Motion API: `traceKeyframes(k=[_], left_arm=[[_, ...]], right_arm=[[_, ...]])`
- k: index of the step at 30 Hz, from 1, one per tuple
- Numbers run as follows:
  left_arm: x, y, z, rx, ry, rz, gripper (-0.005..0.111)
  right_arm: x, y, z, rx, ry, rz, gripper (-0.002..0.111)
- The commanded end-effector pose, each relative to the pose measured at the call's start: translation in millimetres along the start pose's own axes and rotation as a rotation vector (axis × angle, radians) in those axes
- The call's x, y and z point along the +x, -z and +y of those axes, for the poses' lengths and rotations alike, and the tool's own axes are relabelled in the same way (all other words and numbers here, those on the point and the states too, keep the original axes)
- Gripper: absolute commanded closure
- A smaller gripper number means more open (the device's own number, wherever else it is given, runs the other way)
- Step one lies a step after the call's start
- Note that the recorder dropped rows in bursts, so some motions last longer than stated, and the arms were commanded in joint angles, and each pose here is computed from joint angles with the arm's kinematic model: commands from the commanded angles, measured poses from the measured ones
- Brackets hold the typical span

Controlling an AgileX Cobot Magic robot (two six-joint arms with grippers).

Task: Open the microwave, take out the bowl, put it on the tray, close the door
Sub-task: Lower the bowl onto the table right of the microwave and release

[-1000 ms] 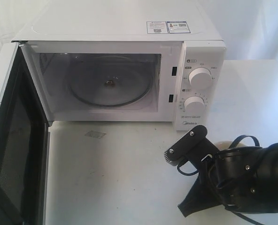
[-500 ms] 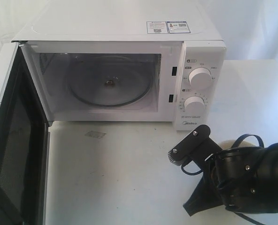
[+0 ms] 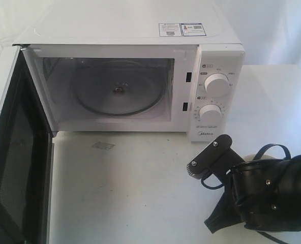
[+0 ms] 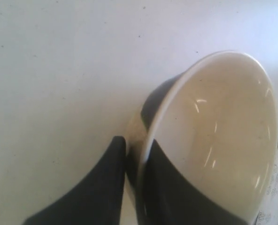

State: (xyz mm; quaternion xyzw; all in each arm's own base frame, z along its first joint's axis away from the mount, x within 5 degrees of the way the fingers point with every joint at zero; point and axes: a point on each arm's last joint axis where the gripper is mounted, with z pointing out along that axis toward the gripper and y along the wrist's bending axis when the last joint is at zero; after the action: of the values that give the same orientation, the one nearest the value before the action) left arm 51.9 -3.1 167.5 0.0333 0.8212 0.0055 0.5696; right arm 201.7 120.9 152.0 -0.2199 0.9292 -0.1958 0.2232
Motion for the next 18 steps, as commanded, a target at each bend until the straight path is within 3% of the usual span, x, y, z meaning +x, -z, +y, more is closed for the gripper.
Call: traceKeyframes(k=[1,5,12,18], left_arm=[[0.9,-0.1,-0.2,0.000,0.013,0.000,0.107],[0.9,-0.1,-0.2,0.000,0.013,0.000,0.107],[0.9,-0.1,-0.2,0.000,0.013,0.000,0.107],[0.9,-0.1,-0.2,0.000,0.013,0.000,0.107]], right_arm=[[0.5,-0.7,-1.3,0.006,-0.016,-0.005,0.095],[-0.6,-0.7,2.2,-0.032,-0.030,-0.016,0.093],[0.9,-0.7,2.4,-0.035,-0.049,0.000,0.069],[4.3,-0.6,-2.8,0.024,-0.051,0.036,0.068]])
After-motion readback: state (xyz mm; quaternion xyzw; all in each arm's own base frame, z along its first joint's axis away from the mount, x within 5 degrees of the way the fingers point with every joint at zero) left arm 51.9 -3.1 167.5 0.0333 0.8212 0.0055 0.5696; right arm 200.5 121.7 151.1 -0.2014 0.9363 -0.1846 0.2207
